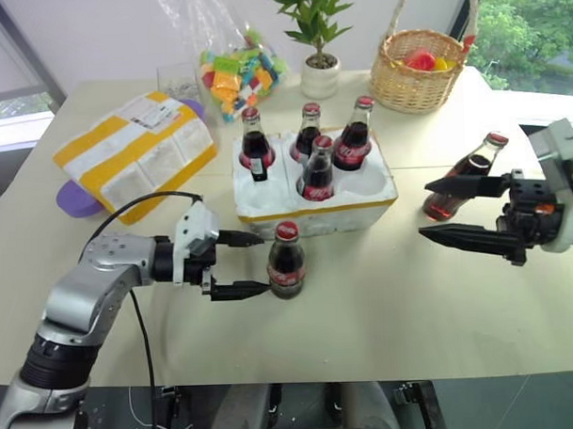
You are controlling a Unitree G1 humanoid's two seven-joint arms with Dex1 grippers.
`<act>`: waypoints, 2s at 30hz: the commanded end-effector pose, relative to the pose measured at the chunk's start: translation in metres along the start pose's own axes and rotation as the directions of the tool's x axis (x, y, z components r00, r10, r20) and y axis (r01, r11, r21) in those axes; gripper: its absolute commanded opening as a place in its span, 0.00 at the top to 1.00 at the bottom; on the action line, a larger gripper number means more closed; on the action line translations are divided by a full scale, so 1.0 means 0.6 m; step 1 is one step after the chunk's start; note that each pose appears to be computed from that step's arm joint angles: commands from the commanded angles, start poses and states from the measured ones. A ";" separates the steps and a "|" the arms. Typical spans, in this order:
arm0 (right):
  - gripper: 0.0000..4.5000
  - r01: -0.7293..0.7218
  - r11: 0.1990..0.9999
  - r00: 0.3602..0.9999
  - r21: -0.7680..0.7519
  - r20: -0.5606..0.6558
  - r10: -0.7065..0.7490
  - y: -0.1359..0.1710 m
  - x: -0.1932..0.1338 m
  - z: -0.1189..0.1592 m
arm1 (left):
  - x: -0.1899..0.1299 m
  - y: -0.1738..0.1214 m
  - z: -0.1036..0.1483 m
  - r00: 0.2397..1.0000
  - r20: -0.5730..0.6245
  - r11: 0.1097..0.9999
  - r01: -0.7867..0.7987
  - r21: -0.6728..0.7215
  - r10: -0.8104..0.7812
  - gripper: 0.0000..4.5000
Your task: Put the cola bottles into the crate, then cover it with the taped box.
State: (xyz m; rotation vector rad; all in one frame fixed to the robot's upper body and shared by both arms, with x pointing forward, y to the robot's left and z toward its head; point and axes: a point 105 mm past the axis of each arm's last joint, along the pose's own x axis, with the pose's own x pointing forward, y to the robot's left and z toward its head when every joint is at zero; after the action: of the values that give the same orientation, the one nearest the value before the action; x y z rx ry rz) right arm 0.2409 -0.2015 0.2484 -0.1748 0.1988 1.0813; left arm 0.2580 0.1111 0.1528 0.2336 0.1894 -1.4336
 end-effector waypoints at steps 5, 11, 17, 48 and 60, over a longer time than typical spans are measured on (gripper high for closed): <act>0.00 0.034 0.999 0.999 -0.030 0.015 -0.033 -0.001 -0.007 0.011 | 0.027 0.004 0.010 0.998 0.005 0.997 0.056 0.050 -0.056 0.01; 0.00 0.035 0.999 0.999 -0.022 0.019 -0.034 0.004 -0.004 0.009 | 0.056 0.006 0.012 0.995 0.022 0.994 0.093 0.048 -0.095 0.01; 0.00 0.026 0.999 1.000 -0.024 0.010 -0.026 0.011 -0.004 0.006 | 0.055 0.007 0.009 0.992 0.007 0.991 0.124 0.043 -0.125 0.13; 0.00 -0.007 0.999 1.000 -0.036 0.013 0.008 0.007 -0.003 -0.006 | -0.121 0.117 0.232 0.962 0.254 0.995 -0.102 0.007 0.097 0.39; 0.00 0.040 0.999 0.998 -0.007 0.038 -0.040 0.007 -0.007 -0.014 | -0.030 0.192 0.161 0.988 0.128 0.991 -0.098 0.092 0.086 0.39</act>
State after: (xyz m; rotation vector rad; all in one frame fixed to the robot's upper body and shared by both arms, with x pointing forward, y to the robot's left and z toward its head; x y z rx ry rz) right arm 0.2386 -0.2066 0.2328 -0.1486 0.1997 1.0440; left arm 0.3701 0.1194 0.2397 0.1614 0.0792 -1.3501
